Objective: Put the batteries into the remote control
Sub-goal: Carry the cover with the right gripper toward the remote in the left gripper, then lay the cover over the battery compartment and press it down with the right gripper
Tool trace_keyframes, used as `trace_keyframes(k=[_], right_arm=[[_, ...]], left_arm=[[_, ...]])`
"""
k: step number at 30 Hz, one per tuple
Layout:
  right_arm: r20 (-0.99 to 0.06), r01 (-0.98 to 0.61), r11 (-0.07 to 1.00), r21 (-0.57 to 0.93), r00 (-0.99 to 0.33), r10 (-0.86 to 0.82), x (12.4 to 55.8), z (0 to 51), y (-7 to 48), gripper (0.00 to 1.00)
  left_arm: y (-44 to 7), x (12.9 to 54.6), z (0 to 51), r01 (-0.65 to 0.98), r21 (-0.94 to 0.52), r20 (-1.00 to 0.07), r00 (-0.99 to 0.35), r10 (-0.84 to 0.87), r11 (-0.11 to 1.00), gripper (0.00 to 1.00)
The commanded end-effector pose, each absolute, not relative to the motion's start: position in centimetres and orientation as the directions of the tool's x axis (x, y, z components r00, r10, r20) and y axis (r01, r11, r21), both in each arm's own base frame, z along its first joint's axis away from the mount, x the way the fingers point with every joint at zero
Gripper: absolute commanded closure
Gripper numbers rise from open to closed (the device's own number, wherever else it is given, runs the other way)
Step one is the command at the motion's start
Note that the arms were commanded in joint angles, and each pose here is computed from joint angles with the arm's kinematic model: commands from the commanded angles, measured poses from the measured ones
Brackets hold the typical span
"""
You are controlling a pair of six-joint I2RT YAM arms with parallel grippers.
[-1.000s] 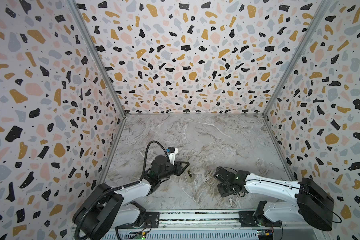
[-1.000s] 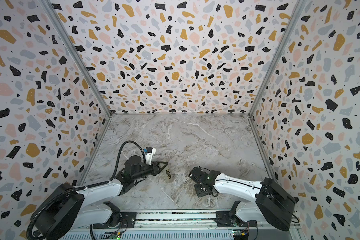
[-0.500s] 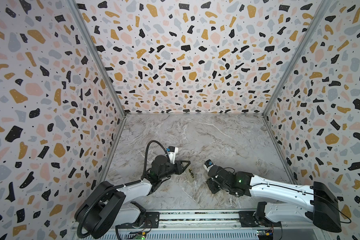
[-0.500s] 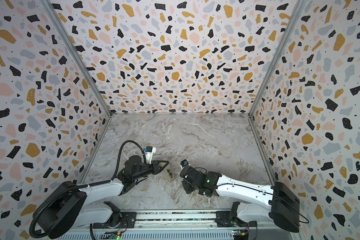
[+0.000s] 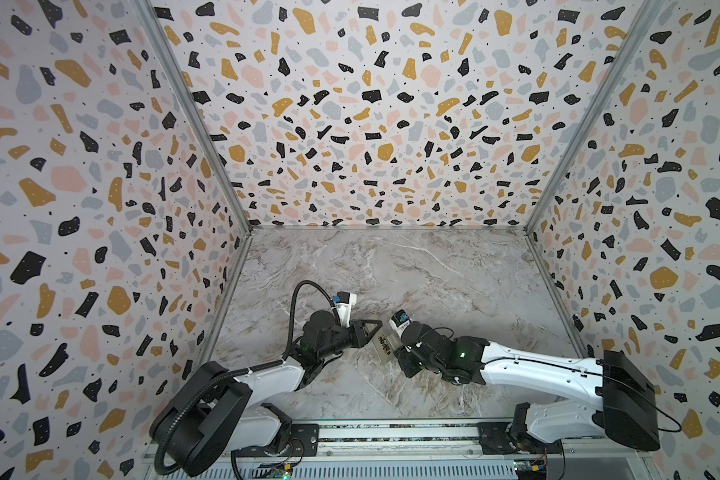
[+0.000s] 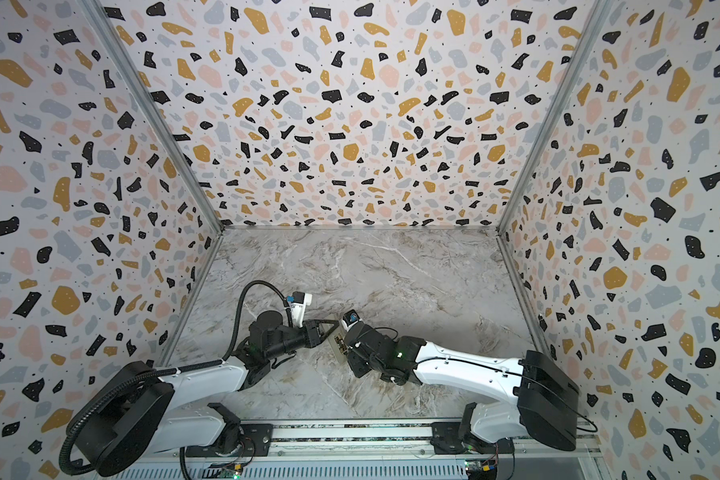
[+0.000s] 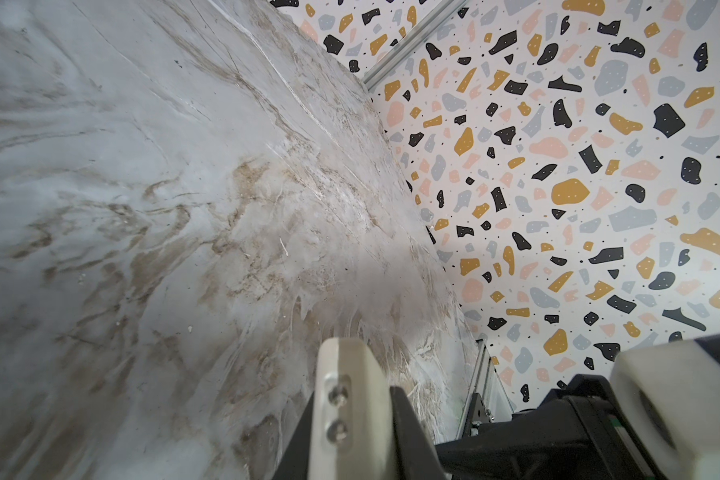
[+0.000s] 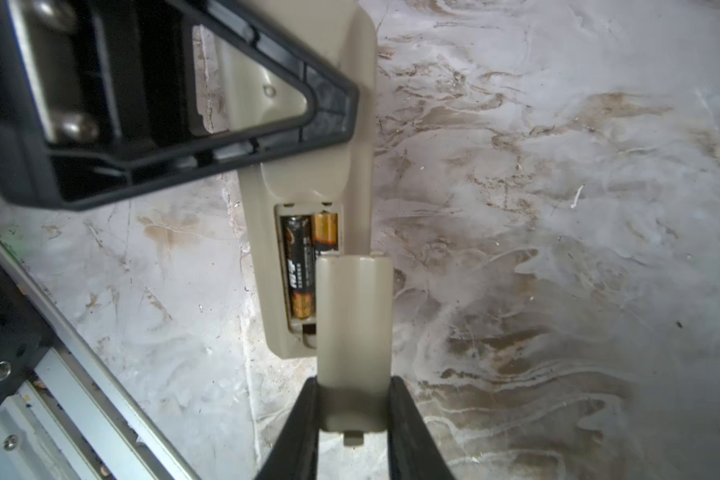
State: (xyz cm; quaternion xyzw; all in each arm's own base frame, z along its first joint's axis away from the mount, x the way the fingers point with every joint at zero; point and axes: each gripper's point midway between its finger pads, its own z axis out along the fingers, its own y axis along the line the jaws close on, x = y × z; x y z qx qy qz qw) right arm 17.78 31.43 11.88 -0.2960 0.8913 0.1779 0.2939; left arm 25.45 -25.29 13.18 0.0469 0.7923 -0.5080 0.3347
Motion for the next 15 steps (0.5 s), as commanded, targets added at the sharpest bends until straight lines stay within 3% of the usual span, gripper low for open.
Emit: trace_keyframes(k=[1,15], right_arm=[[-0.657,-0.644,0.749,0.156,-0.634,-0.408,18.17,13.39,32.53,0.97],[-0.659,-0.648,0.742,0.172,-0.635,-0.402,18.63,13.33,33.44,0.97]], left_arm=[[-25.95,25.94,15.47,0.474,-0.767,-0.616,-0.732,-0.291,0.433,1.00],[-26.03,25.89,15.26,0.473,-0.769,-0.614,-0.734,-0.290,0.431,1.00]])
